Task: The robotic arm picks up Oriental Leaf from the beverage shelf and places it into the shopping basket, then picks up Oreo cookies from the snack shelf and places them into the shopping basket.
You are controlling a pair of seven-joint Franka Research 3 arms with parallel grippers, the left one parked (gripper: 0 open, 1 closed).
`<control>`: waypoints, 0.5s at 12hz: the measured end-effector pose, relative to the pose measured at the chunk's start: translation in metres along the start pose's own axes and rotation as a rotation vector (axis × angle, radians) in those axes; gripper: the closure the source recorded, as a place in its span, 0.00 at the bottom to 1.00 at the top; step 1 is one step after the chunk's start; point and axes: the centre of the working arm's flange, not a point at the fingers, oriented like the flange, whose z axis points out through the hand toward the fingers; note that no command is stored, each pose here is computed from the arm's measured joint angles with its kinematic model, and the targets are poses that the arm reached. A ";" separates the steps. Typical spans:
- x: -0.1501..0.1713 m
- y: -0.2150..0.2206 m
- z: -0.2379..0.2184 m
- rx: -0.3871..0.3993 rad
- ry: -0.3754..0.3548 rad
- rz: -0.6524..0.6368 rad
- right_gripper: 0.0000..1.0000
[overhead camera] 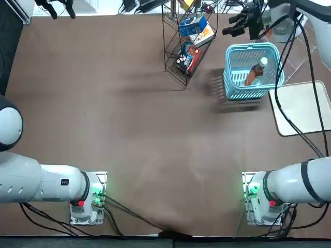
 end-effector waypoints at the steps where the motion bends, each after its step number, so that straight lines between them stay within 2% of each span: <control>1: -0.002 -0.001 0.002 0.004 0.017 -0.005 0.00; 6: -0.011 -0.001 0.018 -0.019 0.035 -0.012 0.00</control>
